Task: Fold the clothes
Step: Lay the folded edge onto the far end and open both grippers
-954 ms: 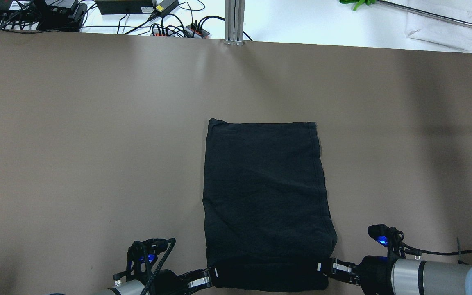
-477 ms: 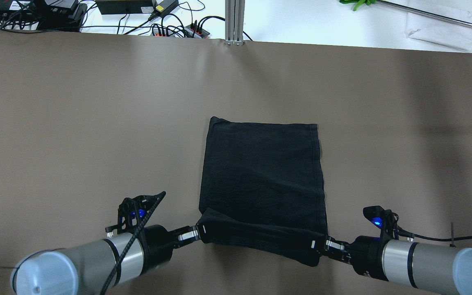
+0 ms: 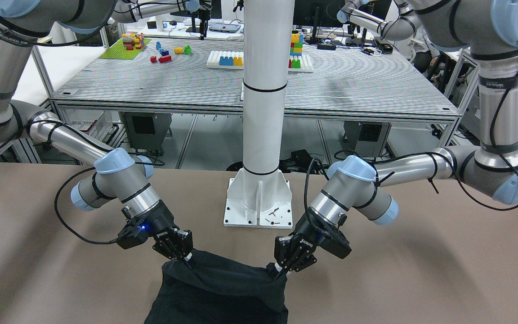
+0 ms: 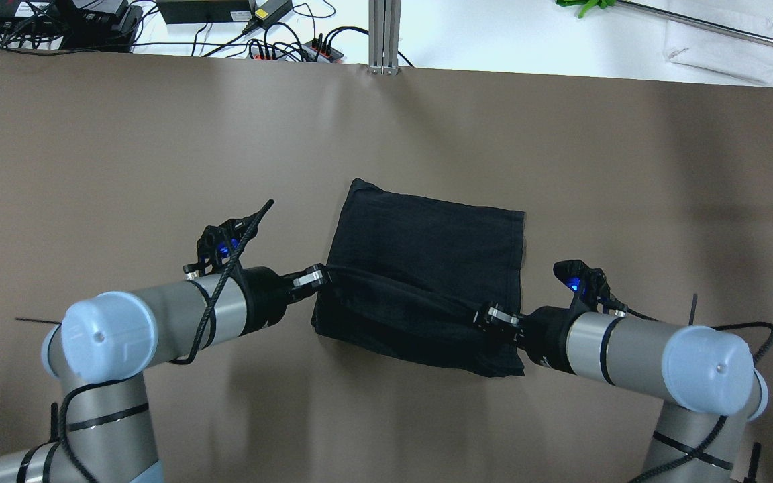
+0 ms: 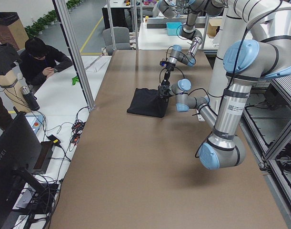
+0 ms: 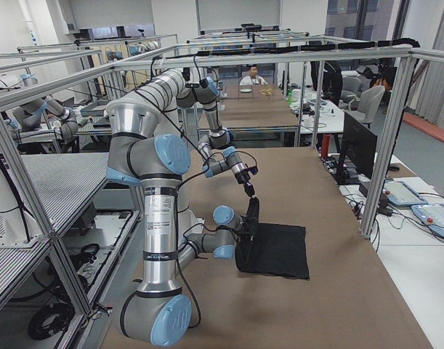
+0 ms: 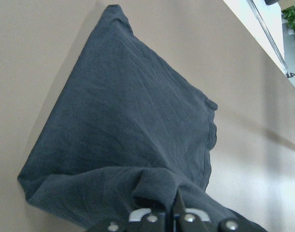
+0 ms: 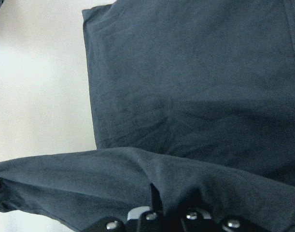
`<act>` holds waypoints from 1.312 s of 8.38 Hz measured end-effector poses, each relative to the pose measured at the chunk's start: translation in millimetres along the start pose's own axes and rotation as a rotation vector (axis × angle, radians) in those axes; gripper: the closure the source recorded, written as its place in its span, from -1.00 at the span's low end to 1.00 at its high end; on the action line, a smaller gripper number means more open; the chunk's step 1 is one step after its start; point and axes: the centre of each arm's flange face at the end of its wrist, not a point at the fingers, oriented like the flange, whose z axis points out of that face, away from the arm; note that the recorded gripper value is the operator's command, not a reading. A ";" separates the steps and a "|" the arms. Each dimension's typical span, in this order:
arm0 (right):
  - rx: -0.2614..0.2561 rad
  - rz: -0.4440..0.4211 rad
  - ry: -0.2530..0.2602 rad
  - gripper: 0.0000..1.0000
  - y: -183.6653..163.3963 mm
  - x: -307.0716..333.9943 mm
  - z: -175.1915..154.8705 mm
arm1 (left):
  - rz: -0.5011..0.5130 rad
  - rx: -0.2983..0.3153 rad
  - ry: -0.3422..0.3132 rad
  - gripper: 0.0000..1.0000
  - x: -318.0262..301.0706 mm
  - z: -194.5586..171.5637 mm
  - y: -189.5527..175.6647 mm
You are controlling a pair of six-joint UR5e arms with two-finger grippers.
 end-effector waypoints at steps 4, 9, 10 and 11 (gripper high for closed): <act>0.110 -0.047 0.071 1.00 -57.1 -3.9 30.4 | -0.011 0.125 -0.074 1.00 17.4 83.7 -79.3; 0.205 -0.038 0.118 -0.48 -99.6 -4.4 81.4 | -0.023 0.166 -0.138 0.78 23.8 130.0 -126.3; 0.217 -0.036 0.118 -0.88 -106.2 -7.2 83.8 | -0.023 0.166 -0.141 -0.44 27.0 136.2 -126.9; 0.224 -0.035 0.120 -0.88 -111.1 -9.3 87.6 | -0.022 0.168 -0.139 -0.89 28.0 140.3 -127.6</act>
